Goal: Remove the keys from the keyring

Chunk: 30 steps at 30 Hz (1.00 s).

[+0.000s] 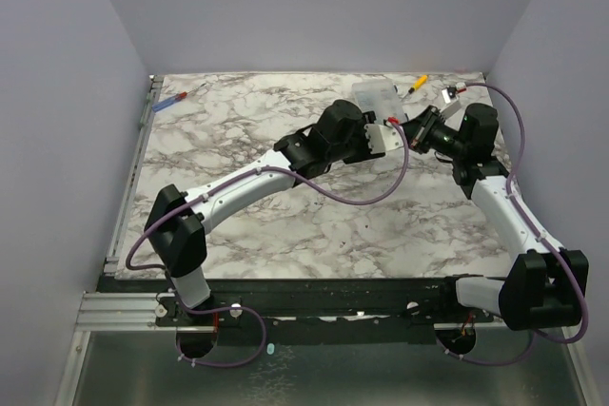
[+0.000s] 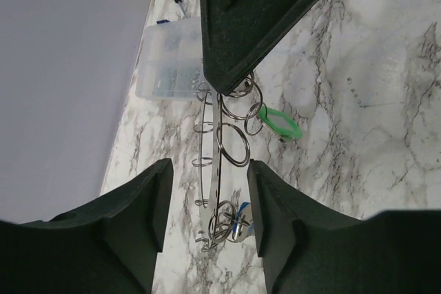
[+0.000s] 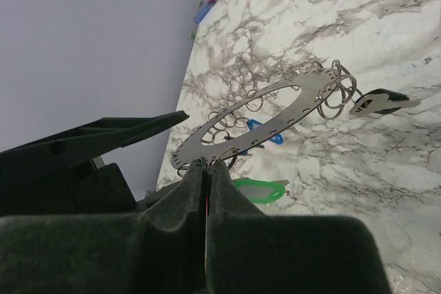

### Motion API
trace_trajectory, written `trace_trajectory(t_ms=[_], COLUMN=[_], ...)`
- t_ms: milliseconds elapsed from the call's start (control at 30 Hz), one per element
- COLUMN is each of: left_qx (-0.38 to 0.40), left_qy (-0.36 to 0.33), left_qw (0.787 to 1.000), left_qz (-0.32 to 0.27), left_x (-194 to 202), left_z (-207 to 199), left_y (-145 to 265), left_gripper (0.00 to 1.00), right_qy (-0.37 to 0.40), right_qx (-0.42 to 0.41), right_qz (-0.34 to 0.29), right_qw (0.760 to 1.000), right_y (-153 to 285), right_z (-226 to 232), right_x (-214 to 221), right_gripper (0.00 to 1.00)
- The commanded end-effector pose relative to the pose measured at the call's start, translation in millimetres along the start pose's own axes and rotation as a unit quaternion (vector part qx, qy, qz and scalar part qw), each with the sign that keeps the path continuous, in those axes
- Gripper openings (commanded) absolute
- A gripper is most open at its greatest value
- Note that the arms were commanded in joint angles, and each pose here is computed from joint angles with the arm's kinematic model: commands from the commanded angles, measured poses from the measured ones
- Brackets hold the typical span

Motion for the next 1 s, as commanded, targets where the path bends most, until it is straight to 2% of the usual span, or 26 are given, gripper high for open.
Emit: trace_trajectory(t_ms=[0, 167, 267, 333, 467, 600, 733, 867, 967], left_qx=[-0.044, -0.054, -0.051, -0.048, -0.050, -0.036, 0.008, 0.042, 0.075], left_qy=[-0.037, -0.048, -0.053, -0.050, -0.039, 0.008, 0.078, 0.127, 0.138], left_qw=[0.998, 0.996, 0.996, 0.997, 0.997, 0.999, 0.996, 0.987, 0.980], left_qz=[0.040, 0.046, 0.046, 0.045, 0.047, 0.022, -0.042, -0.093, -0.121], left_x=[10.6, 12.4, 13.4, 14.3, 15.3, 10.8, 6.3, 9.6, 11.0], left_z=[13.5, 16.3, 14.5, 12.8, 12.2, 21.5, 36.2, 46.6, 42.8], left_y=[0.6, 4.0, 6.0, 7.6, 11.6, 21.9, 38.5, 58.9, 72.6], left_gripper=[0.49, 0.33, 0.16, 0.01, 0.00, 0.00, 0.00, 0.00, 0.00], right_qy=[0.030, 0.034, 0.043, 0.051, 0.079, 0.150, 0.228, 0.336, 0.411], right_qx=[-0.042, -0.049, -0.060, -0.067, -0.085, -0.091, -0.085, -0.096, -0.100], right_qz=[0.003, 0.011, 0.017, 0.019, 0.027, 0.035, 0.042, 0.053, 0.058], right_qw=[0.999, 0.998, 0.997, 0.996, 0.993, 0.984, 0.969, 0.935, 0.904], right_y=[5.0, 5.2, 6.6, 7.0, 8.8, 13.7, 21.6, 30.7, 34.8], right_z=[24.9, 29.0, 33.9, 37.2, 46.5, 60.2, 69.7, 77.9, 76.4], right_x=[-0.1, 3.0, 3.8, 4.0, 2.6, -3.7, -9.0, -10.5, -10.7], right_gripper=[0.01, 0.01, 0.01, 0.01, 0.02, 0.32, 0.61, 0.77, 0.80])
Point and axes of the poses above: each gripper's point midway between its finger pads, its own y axis back along the fingers, its own z axis along the line the jaws close on, x = y × z, the point moved 2 cm from there along y, back along the fingers, and after that the axes turned 8 degrees about -y, right-handed, at the moved point
